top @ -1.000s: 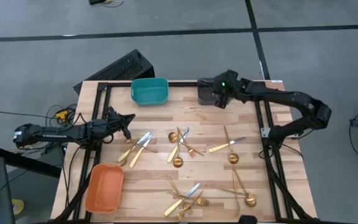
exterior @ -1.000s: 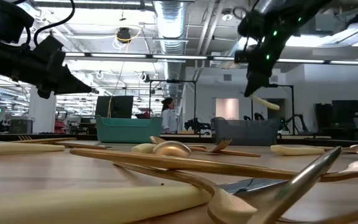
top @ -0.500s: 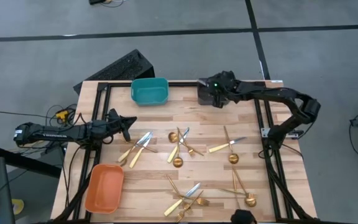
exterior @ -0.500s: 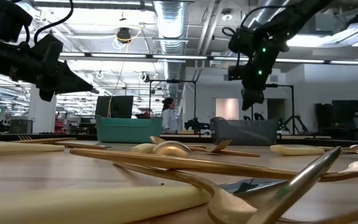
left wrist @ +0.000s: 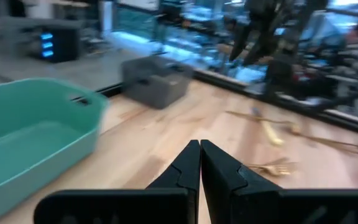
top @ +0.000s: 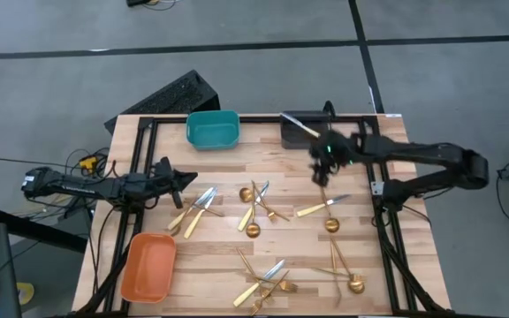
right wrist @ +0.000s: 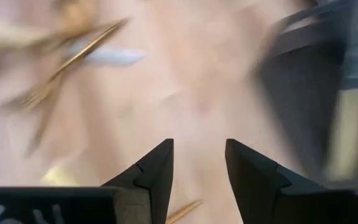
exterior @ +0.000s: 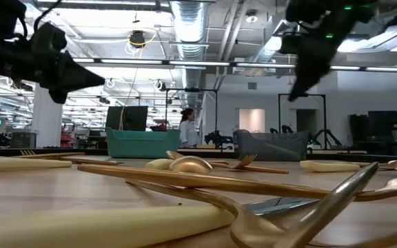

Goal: Sort silverware by color (type)
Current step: Put the yellow knife into the black bin

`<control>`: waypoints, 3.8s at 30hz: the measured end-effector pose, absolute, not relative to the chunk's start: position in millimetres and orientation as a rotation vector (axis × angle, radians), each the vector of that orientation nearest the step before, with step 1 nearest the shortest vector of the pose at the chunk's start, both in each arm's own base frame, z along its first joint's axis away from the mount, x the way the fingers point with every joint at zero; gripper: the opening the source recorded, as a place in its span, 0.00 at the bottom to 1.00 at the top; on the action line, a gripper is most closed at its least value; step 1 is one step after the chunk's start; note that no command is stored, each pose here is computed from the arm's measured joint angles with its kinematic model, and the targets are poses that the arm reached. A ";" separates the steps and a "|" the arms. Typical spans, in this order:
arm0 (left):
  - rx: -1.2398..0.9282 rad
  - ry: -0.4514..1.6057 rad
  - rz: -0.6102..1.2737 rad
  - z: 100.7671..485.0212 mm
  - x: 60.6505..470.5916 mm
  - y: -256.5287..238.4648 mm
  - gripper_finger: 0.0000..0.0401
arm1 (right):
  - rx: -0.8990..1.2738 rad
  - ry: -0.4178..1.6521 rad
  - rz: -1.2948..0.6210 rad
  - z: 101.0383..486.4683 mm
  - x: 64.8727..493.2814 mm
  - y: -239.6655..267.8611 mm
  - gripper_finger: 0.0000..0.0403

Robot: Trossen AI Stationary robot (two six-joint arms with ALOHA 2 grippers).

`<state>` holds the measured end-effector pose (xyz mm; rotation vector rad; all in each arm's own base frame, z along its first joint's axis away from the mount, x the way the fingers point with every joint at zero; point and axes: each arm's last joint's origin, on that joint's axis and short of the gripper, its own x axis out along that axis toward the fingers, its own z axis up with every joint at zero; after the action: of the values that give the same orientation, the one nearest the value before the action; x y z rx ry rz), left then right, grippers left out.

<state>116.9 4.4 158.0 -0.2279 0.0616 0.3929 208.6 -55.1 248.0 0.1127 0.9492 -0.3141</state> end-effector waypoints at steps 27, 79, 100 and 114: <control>-0.102 0.180 0.404 153.7 172.3 -2.6 0.27 | 0.040 1.068 -0.036 169.1 185.9 25.0 0.50; 0.023 -0.040 0.151 181.3 362.7 33.1 0.31 | 0.040 -0.117 -0.364 215.2 241.1 -1.1 0.18; 0.044 -0.062 0.209 193.4 379.2 39.3 0.30 | 0.053 -0.247 -0.338 209.9 252.6 0.1 0.18; 0.045 0.003 0.279 187.7 378.8 41.6 0.01 | 0.048 -0.233 -0.342 208.7 264.9 1.3 0.18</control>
<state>378.8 41.6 187.7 0.0451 0.0031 0.2790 264.9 1.3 208.7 0.0477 -0.2327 -0.3418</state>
